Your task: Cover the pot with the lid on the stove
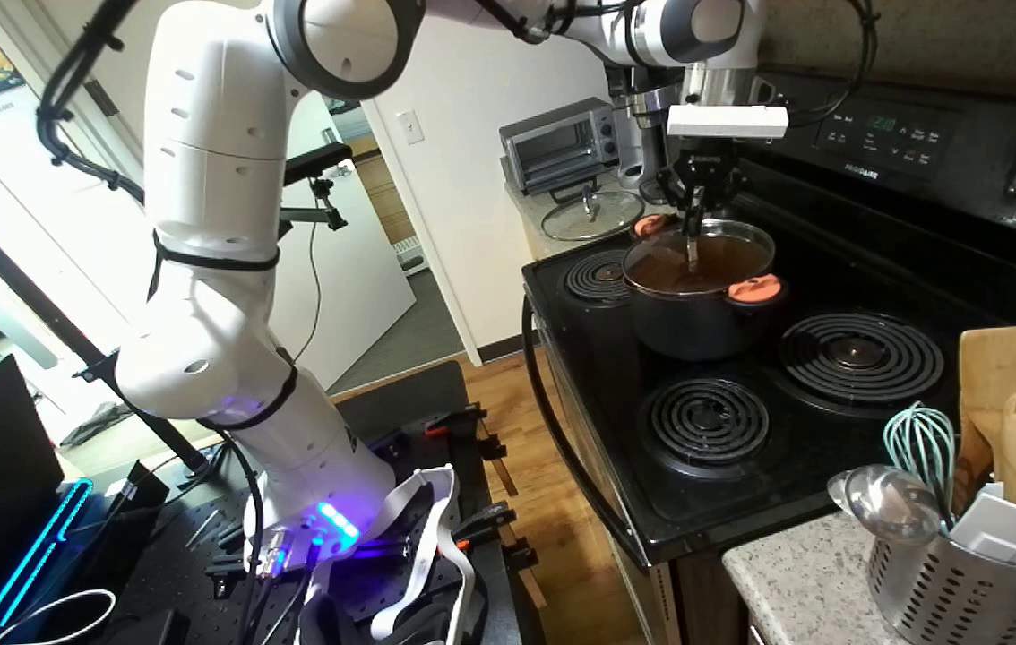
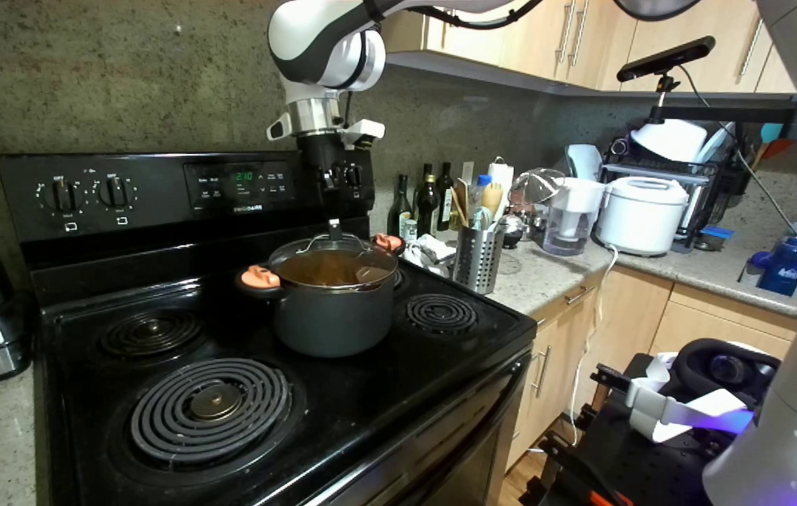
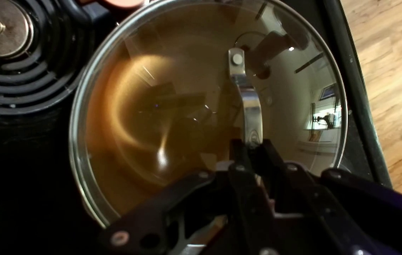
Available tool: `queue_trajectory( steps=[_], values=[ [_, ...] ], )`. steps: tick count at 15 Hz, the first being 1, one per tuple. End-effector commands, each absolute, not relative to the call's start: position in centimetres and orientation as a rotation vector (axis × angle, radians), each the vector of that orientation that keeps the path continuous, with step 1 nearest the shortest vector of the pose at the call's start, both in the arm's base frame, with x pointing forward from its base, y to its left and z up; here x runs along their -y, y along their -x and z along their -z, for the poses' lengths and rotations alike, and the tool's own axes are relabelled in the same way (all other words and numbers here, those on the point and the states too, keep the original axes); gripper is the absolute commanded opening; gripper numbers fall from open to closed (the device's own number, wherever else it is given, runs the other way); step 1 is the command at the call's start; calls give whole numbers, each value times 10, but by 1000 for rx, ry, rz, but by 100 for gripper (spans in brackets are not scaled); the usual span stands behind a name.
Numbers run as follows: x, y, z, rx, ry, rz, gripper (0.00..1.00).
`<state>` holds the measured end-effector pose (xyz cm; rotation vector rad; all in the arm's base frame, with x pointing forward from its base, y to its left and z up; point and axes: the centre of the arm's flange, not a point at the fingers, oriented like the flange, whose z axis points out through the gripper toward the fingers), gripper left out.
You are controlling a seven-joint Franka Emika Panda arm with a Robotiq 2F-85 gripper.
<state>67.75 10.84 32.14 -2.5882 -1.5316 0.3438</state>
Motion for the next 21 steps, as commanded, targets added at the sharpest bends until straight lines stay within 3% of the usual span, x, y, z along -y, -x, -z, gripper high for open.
queue_trajectory(
  steps=[1,11,12,13,21],
  values=[
    [-107,-685,-333,1475,2601,-346,4],
    [-106,-686,-330,1483,2597,-352,4],
    [-105,-686,-330,1485,2598,-356,40],
    [-105,-686,-330,1488,2597,-359,40],
    [-100,-687,-344,1486,2609,-355,100]
  ],
)
